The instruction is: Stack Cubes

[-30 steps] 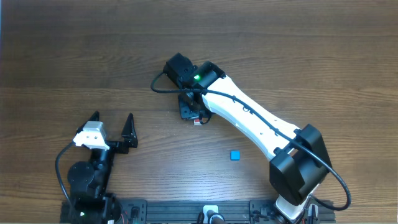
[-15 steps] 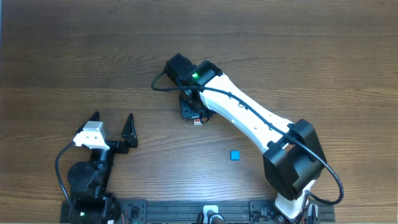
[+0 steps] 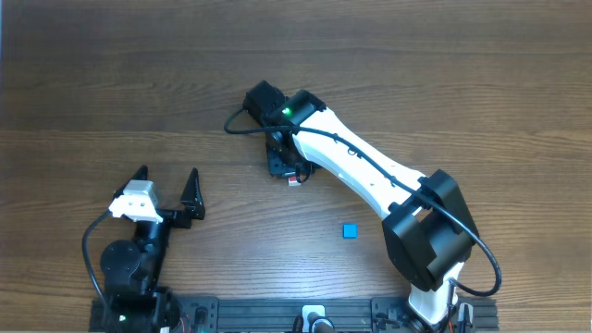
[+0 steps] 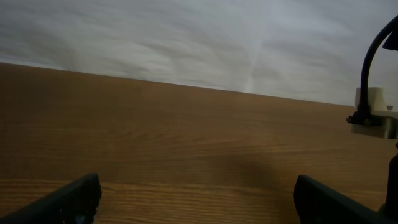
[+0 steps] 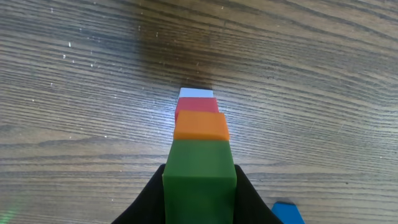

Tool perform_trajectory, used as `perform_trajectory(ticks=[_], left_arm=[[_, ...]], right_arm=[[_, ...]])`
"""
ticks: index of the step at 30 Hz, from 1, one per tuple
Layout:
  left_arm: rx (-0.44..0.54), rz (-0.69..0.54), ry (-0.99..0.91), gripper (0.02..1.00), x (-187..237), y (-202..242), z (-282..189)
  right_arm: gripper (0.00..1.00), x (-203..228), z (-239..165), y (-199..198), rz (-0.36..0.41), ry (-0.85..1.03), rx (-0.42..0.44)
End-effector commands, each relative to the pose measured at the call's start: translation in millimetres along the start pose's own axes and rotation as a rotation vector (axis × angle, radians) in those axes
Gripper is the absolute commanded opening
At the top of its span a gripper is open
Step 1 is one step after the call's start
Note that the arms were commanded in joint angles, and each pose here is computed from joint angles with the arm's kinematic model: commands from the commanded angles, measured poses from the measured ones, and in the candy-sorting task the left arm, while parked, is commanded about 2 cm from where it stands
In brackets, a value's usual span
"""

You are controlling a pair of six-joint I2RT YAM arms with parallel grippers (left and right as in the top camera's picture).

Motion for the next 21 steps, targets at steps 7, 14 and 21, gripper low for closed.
perform_trajectory(ticks=[7,14,21], left_arm=[[-0.010,0.011,-0.001,0.996,1.1,1.4,-0.2],[-0.010,0.011,-0.001,1.000,1.1,1.4,-0.2],[-0.010,0.011,-0.001,0.998,1.1,1.4,-0.2]], right_arm=[[0.373,-6.4,0.9,0.1,0.007,-0.012,0.007],[0.474,-6.3,0.9,0.0,0.007,-0.011,0.007],[0.991,-7.0,0.1,-0.7,0.010,-0.013,0.006]])
Point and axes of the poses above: each gripper's point midway between its finger pads, its own z axis out along the fingers, its own y axis along the line the jaws close on, x = y × z, the point moved 7 cm from there along -z, back along the fingers, and after that the axes turned 9 degrees about z, right-handed, at the moved point
